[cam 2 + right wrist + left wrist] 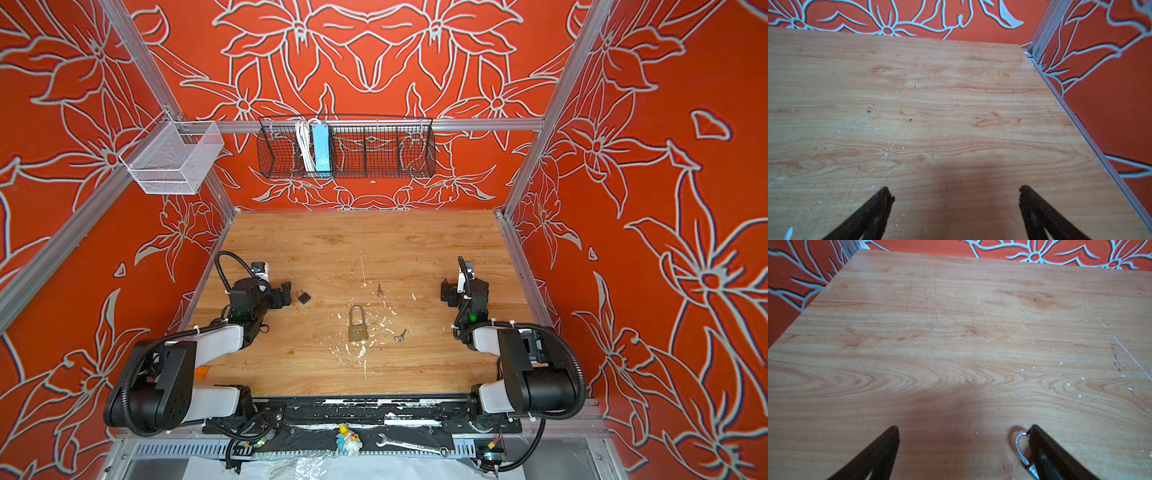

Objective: Unlock with the key

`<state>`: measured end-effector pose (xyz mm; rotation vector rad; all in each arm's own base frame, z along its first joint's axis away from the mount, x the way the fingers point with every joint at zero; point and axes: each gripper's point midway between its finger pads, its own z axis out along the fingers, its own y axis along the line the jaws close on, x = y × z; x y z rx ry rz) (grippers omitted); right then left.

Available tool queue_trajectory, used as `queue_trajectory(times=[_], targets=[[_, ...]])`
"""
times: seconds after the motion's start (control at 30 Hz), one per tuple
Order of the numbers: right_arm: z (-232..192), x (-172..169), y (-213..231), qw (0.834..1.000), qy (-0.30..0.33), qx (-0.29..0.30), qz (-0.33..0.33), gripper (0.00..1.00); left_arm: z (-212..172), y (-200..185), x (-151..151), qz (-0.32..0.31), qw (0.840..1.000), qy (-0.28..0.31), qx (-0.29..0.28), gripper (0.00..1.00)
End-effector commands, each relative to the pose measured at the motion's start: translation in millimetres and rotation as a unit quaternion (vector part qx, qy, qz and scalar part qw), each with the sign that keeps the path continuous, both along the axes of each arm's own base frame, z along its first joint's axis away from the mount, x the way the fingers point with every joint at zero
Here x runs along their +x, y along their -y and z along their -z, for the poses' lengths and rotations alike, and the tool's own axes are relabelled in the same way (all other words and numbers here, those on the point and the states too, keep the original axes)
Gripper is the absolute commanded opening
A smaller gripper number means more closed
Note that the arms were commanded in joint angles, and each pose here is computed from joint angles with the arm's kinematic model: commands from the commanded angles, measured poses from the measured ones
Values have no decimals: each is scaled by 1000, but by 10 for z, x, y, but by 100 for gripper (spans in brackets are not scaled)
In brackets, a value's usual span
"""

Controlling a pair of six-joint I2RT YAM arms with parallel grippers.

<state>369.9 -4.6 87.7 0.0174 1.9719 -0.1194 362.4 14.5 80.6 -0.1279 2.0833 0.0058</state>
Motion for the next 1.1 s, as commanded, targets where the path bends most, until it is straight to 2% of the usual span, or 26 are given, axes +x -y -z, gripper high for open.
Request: queue_trajectory(times=[0.0, 0.17, 0.23, 0.3, 0.33, 0.37, 0.43, 0.47, 0.53, 0.6, 0.7, 0.77, 0.8, 0.83, 0.93, 1.0, 1.07], targets=[[-79, 12, 8, 1000, 16, -6, 6, 97, -61, 17, 22, 9, 1000, 10, 2, 97], [-134, -21, -32, 999, 28, -16, 1, 94, -192, -13, -23, -2, 1000, 26, 3, 97], [-252, -92, -3, 998, 49, -30, 24, 92, -340, -9, -33, -5, 1000, 22, 6, 97], [-485, -179, -62, 994, 63, -76, 44, 92, -565, 68, -80, -1, 999, 29, 24, 97], [-629, -199, -162, 992, 57, -101, 47, 91, -739, 133, -102, -8, 999, 51, 15, 97], [-852, -200, -248, 993, 67, -85, 54, 92, -898, 205, -119, -16, 996, 76, -35, 97], [-1029, -195, -594, 998, 50, -24, -21, 98, -1139, 416, -155, 12, 989, 96, -112, 99], [-1082, -186, -704, 999, 36, 15, -37, 98, -1214, 533, -157, 25, 986, 89, -140, 98], [-1050, -160, -934, 995, -17, 63, -76, 98, -1192, 836, -117, 59, 980, 42, -185, 94], [-965, -161, -1300, 981, -78, 101, -145, 92, -1183, 1346, -85, 148, 963, -4, -225, 89], [-681, -216, -1655, 967, -157, 86, -180, 86, -1099, 2162, -157, 277, 919, -91, -265, 78], [-507, -224, -1831, 962, -169, 85, -195, 81, -900, 2445, -241, 309, 905, -131, -262, 71], [-430, -244, -1990, 954, -168, 105, -227, 79, -796, 2564, -294, 328, 900, -128, -258, 70], [-353, -256, -2109, 946, -167, 121, -250, 76, -714, 2646, -352, 345, 897, -118, -250, 69], [-112, -223, -2247, 936, -197, 144, -253, 69, -678, 2846, -481, 381, 892, -81, -230, 65], [-5, -196, -2283, 932, -217, 139, -256, 62, -687, 2817, -451, 356, 908, -86, -204, 64], [35, -179, -2354, 927, -216, 159, -261, 59, -675, 2792, -468, 355, 911, -81, -195, 64]])
